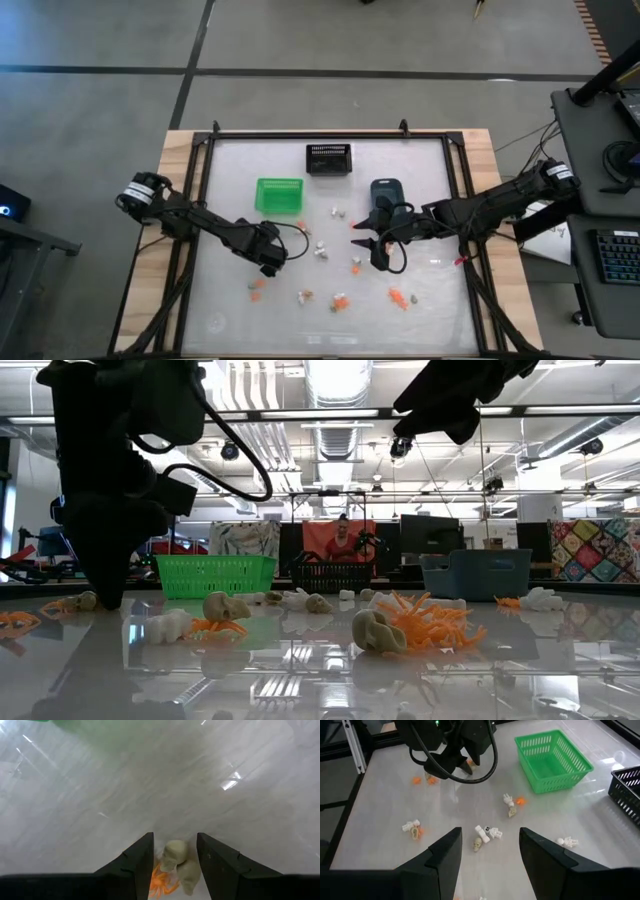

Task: Sort Halloween decoration
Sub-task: Put the gray skull toy into the green bin

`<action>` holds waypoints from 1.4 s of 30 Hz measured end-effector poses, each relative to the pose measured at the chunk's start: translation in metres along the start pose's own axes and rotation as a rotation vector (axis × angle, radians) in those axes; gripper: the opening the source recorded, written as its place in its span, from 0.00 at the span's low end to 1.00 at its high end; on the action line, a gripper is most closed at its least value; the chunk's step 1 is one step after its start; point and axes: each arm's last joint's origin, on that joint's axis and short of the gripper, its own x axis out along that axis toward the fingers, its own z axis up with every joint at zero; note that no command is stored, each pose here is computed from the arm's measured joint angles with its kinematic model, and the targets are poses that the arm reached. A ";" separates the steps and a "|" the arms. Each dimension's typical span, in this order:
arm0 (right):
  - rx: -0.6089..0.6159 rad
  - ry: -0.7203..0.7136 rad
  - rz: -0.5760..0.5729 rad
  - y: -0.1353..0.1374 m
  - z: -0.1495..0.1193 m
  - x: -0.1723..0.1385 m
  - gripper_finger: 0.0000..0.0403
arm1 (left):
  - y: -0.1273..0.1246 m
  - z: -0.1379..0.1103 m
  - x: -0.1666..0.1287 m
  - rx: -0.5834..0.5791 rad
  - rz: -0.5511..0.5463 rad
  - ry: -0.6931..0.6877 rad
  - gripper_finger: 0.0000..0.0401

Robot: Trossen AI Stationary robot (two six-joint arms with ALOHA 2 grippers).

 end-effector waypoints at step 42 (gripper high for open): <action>-0.151 -0.122 0.020 0.007 0.003 0.017 0.46 | -0.007 0.020 -0.053 0.141 -0.195 -0.258 0.19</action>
